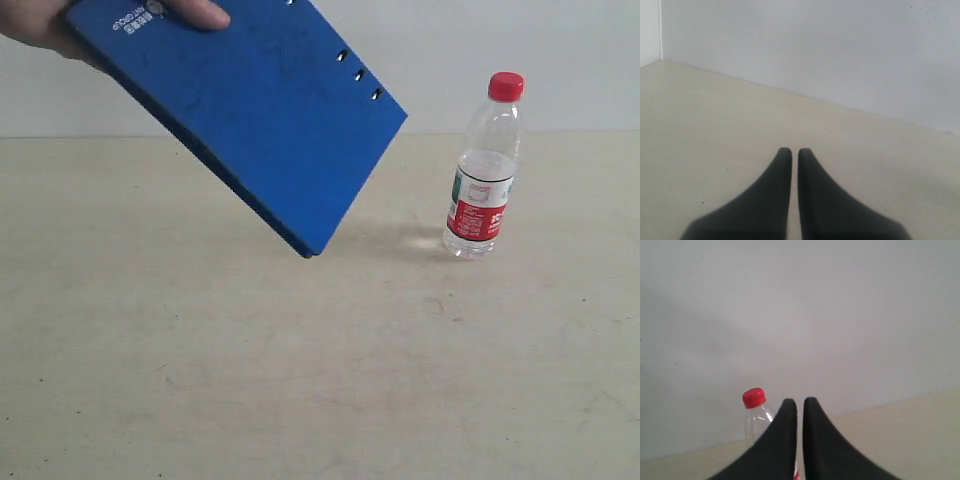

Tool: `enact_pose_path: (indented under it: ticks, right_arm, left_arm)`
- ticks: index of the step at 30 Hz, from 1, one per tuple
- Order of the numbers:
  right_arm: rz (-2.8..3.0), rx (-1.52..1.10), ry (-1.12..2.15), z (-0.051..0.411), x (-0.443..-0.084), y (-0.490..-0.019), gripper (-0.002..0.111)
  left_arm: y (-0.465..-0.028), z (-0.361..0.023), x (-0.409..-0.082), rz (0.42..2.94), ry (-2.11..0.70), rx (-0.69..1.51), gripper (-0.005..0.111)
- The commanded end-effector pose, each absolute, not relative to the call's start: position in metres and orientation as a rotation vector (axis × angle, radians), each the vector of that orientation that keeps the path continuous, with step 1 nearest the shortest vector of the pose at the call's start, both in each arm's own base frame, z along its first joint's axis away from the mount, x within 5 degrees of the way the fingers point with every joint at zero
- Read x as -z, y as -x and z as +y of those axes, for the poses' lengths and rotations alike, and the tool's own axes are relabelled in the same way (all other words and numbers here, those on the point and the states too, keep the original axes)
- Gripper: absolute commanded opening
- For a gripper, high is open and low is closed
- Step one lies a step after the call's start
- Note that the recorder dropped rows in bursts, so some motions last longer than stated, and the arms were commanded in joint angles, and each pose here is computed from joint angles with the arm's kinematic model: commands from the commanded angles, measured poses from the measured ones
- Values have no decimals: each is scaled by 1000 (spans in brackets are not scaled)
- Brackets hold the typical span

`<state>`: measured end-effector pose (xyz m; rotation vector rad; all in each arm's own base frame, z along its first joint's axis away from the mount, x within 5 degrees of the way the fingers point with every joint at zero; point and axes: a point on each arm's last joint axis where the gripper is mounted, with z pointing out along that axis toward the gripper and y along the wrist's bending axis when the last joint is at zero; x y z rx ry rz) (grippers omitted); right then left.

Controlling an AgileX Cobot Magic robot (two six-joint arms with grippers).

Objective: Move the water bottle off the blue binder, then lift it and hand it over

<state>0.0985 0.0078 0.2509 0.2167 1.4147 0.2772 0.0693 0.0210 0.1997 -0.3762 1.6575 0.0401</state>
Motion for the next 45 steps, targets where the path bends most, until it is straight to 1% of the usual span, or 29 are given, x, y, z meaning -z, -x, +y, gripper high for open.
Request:
enact_pose_path:
  ticks: [1, 5, 7, 8, 10, 14, 18, 20, 21, 22, 23, 25, 27, 31, 32, 35, 39, 42, 45]
  right_arm:
    - [1351, -86, -22, 10, -278, -99, 0]
    - [1376, -90, 99, 19, -301, -99, 0]
    - [1472, -180, 164, 27, -304, -98, 0]
    - [1580, -303, 233, 38, -298, -95, 0]
    - [1614, -359, 290, 44, -291, -93, 0]
    - [1628, -365, 234, 41, -291, -94, 0]
    - [1640, -535, 165, 47, -292, -92, 0]
    - [1641, -751, 168, 58, -294, -86, 0]
    - [1640, -947, 209, 69, -296, -77, 0]
    - [1640, -1070, 246, 75, -298, -71, 0]
    - [1629, -1266, 354, 85, -301, -57, 0]
    - [1695, -1433, 619, 95, -294, -34, 0]
    - [1855, -1428, 770, 96, -280, -23, 0]
    - [2103, -1120, 874, 86, -254, -27, 0]
    - [2119, -1050, 847, 83, -251, -32, 0]
    - [2052, -962, 726, 81, -256, -45, 0]
    - [1913, -911, 461, 76, -271, -63, 0]
    - [1849, -822, 396, 71, -275, -72, 0]
    - [1889, -751, 353, 66, -271, -75, 0]
  left_arm:
    - [-70, 21, -198, 1664, 383, -30, 5]
    - [-70, 21, -198, 1664, 383, -30, 5]
    - [-70, 21, -198, 1664, 383, -30, 5]
    - [-70, 21, -198, 1664, 383, -30, 5]
    - [-70, 21, -198, 1664, 383, -30, 5]
    - [-70, 21, -198, 1664, 383, -30, 5]
    - [-70, 21, -198, 1664, 383, -30, 5]
    - [-70, 20, -198, 1664, 374, -20, 5]
    - [-70, 19, -198, 1665, 366, -11, 5]
    - [-70, 19, -198, 1665, 365, -11, 5]
    - [-70, 19, -198, 1665, 365, -11, 5]
    - [-70, 19, -198, 1665, 365, -11, 5]
    - [-70, 19, -198, 1665, 365, -11, 5]
    - [-70, 18, -198, 1665, 361, -6, 5]
    - [-70, 17, -199, 1665, 354, 1, 5]
    - [-71, 16, -199, 1665, 340, 17, 5]
    - [-71, 13, -199, 1664, 320, 39, 5]
    - [-71, 13, -199, 1664, 314, 47, 5]
    - [-72, 12, -200, 1664, 308, 53, 5]
